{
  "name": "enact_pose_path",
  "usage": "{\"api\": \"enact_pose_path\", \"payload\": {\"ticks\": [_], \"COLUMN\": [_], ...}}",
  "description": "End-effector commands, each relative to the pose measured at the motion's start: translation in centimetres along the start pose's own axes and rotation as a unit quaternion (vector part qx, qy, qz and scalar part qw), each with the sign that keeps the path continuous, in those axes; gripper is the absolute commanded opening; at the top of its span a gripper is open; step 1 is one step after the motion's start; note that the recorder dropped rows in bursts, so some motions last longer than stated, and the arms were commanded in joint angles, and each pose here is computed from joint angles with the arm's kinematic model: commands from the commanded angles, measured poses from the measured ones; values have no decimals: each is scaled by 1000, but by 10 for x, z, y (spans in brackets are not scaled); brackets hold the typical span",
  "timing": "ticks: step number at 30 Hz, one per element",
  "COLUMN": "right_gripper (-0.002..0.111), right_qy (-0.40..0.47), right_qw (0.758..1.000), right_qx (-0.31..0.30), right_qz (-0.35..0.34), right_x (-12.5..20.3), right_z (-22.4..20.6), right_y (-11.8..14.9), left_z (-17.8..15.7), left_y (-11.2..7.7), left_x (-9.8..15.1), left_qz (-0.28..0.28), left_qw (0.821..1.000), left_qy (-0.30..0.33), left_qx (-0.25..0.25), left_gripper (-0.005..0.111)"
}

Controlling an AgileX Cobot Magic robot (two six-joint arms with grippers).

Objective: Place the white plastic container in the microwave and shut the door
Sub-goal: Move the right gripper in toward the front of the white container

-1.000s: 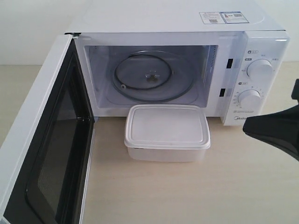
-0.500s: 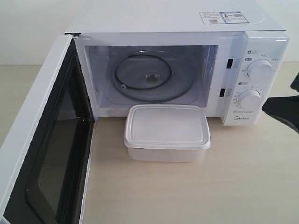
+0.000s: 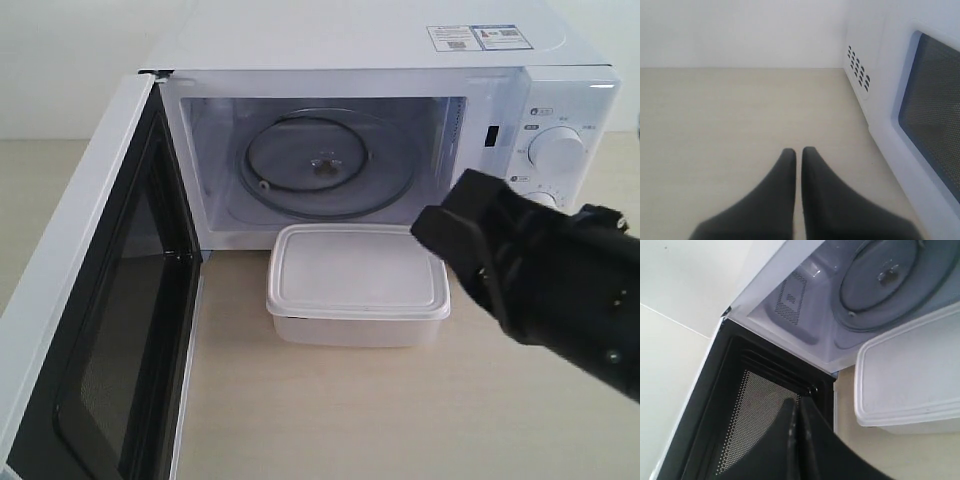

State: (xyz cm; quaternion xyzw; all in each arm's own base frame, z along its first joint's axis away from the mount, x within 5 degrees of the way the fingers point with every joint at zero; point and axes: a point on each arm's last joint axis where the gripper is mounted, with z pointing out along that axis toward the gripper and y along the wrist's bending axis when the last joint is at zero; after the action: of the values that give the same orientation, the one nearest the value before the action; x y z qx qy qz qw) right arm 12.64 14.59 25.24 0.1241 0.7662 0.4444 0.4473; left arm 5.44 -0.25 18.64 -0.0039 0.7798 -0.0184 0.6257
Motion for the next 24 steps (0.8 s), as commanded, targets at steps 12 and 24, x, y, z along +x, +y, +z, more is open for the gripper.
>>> {"api": "enact_pose_path", "payload": {"ticks": [12,24], "right_gripper": [0,0], "right_qy": [-19,-26], "right_qw": [989,962], "right_qx": [18,48], "right_qz": [144,268], "right_x": [59,106], "right_z": [52,80], "right_y": [-34,-90], "left_z": [0,0], "left_y": [0,0], "left_x": [1,1], "left_qz": [-1,-1], "left_qw": [1000,1000], "left_qy": [0,0], "left_qx": [-1,-1], "left_gripper": [4,4]}}
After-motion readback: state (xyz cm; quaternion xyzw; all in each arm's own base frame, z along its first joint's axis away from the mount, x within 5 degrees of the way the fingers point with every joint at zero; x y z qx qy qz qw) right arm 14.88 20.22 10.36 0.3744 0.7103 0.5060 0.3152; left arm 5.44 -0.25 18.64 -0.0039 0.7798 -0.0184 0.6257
